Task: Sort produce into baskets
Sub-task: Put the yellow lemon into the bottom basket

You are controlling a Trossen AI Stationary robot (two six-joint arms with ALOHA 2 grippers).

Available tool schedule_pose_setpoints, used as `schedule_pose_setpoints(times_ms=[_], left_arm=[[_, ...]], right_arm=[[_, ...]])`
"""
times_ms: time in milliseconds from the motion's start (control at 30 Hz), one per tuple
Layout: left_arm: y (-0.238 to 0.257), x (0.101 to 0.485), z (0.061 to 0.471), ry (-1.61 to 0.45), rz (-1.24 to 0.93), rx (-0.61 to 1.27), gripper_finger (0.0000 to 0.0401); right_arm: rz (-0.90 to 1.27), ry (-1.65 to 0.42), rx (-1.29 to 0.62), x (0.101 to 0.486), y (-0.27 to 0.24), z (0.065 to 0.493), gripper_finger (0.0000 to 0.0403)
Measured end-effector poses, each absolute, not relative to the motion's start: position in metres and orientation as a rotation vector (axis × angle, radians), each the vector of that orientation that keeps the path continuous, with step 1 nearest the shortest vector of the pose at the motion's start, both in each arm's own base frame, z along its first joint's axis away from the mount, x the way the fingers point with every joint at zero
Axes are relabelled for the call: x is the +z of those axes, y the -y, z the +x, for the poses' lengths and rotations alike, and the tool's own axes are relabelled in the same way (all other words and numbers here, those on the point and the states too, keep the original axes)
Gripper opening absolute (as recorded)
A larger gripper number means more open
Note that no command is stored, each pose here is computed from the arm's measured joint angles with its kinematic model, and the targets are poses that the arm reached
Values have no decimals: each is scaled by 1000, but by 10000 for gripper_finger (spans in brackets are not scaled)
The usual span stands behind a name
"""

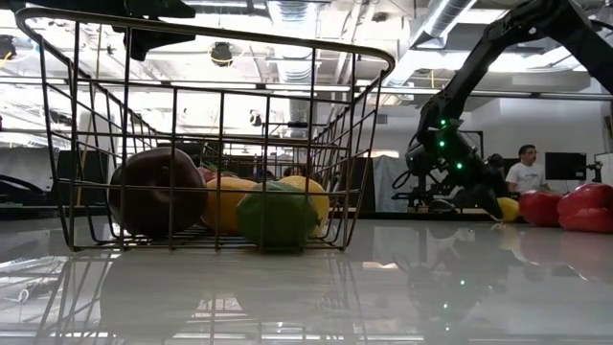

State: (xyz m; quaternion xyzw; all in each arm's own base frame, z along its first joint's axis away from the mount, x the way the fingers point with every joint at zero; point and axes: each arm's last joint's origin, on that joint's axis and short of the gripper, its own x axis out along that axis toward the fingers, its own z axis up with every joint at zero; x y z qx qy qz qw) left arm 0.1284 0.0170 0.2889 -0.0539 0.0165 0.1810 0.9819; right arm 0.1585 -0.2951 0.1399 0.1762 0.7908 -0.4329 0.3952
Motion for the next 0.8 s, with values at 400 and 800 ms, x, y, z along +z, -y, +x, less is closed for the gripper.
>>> schedule_pose_setpoints(times_ms=[400, 800], left_arm=[[-17, 289, 128, -33, -108, 363, 239], [-17, 285, 128, -69, -125, 365, 239]], right_arm=[[384, -2040, -979, 142, 280, 180, 231], [139, -1620, -850, 231, 178, 259, 232]])
